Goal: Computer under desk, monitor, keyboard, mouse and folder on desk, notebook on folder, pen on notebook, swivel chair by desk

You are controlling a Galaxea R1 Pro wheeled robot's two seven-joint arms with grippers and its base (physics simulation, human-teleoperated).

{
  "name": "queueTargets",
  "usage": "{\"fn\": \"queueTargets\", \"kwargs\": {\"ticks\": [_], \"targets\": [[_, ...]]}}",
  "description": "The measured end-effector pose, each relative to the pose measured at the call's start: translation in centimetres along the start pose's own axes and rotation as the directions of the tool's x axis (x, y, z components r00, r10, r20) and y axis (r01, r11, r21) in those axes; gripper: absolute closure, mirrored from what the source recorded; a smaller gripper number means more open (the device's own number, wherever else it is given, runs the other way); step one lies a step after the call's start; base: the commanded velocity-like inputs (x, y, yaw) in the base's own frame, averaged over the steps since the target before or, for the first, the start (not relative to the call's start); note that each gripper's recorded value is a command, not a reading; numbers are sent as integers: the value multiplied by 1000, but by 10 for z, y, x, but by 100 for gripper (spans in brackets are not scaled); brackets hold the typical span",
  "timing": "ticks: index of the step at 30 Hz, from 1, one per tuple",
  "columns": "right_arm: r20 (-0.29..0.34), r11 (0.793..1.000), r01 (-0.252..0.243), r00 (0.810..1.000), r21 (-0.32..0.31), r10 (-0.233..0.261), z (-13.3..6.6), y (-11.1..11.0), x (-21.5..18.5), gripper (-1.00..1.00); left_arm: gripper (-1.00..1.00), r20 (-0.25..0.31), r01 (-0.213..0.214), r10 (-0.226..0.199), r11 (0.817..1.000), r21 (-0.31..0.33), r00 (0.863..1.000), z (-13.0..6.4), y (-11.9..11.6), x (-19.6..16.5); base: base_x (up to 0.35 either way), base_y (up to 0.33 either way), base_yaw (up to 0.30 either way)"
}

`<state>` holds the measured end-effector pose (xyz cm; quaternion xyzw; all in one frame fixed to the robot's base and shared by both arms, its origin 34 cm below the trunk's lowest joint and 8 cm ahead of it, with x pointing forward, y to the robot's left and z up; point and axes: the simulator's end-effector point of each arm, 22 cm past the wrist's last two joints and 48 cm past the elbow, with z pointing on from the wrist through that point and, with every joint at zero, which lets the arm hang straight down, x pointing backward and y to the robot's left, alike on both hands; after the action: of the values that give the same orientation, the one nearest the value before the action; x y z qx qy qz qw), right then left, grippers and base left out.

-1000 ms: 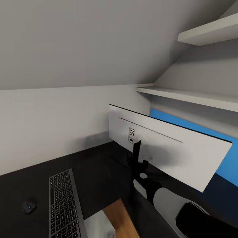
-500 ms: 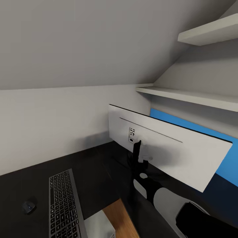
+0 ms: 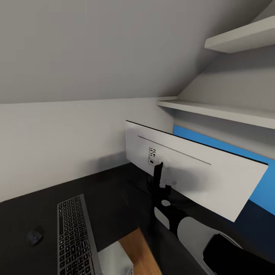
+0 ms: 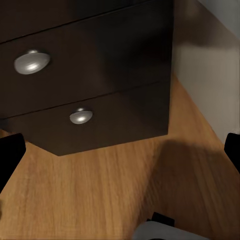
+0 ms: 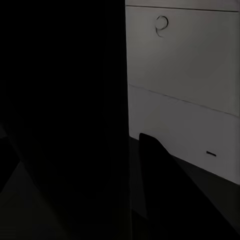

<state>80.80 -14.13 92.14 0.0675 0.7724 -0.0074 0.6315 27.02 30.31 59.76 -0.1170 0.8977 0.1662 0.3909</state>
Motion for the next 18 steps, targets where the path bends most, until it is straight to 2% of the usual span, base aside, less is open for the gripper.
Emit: {"fn": "queueTargets", "kwargs": {"ticks": [18], "targets": [[0, 1000, 1, 1000, -1, -1, 0, 1, 0, 100, -100, -1, -1, 1, 1000, 0, 1000, 0, 0, 0, -301, 0, 0]]}}
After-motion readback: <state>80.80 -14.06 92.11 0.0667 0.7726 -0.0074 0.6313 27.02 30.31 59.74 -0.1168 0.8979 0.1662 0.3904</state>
